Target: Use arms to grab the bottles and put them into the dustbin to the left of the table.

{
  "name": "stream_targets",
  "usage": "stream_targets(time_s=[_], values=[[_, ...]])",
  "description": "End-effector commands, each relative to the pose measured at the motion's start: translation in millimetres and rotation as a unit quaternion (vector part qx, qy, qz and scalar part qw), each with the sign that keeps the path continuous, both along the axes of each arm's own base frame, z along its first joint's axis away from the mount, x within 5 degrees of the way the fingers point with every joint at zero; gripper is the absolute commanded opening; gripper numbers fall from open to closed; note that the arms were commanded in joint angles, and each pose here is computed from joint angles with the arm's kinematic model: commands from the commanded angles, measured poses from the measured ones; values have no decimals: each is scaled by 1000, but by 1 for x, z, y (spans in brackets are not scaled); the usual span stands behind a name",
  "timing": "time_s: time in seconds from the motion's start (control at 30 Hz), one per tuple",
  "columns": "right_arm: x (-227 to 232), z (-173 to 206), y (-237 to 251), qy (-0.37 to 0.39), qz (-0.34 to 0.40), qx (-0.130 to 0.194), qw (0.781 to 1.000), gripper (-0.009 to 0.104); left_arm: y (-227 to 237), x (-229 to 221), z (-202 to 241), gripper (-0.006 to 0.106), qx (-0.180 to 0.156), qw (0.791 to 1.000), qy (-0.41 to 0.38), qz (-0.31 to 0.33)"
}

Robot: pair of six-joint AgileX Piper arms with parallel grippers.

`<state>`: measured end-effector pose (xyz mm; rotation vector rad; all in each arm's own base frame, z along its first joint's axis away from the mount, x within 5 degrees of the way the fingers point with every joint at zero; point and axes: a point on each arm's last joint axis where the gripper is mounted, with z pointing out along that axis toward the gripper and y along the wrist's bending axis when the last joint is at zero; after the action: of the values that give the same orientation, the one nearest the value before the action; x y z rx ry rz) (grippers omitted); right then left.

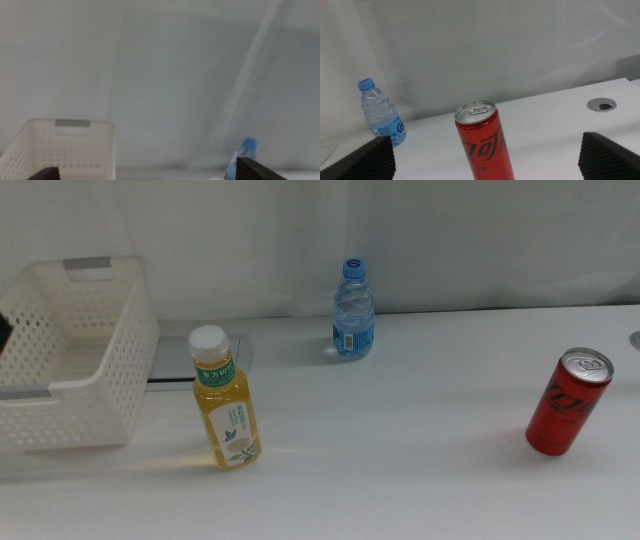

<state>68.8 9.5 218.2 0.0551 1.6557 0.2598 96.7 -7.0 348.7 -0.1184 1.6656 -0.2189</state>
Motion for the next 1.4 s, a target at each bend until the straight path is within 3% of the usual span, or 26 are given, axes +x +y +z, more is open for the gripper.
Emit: stream_targets(time_s=[0.0,0.13,0.23,0.53,0.83,1.1,1.37], values=[[0,0,0,-6,1,-3,1000,100,-2,13,6,92,33,998,42,-11],[0,0,0,-6,1,-3,1000,100,-11,28,1,92,45,996,64,-51],[0,0,0,-6,1,-3,1000,100,-23,35,-4,92,86,988,74,-103],[0,0,0,-6,1,-2,1000,100,-53,53,-16,92,97,973,92,-186],[0,0,0,-6,1,-2,1000,100,-46,56,-82,92,45,986,90,-132],[0,0,0,-6,1,-2,1000,100,-36,43,-140,92,34,987,120,-101],[0,1,0,-10,1,-1,1000,100,-45,70,-163,92,80,984,116,-109]])
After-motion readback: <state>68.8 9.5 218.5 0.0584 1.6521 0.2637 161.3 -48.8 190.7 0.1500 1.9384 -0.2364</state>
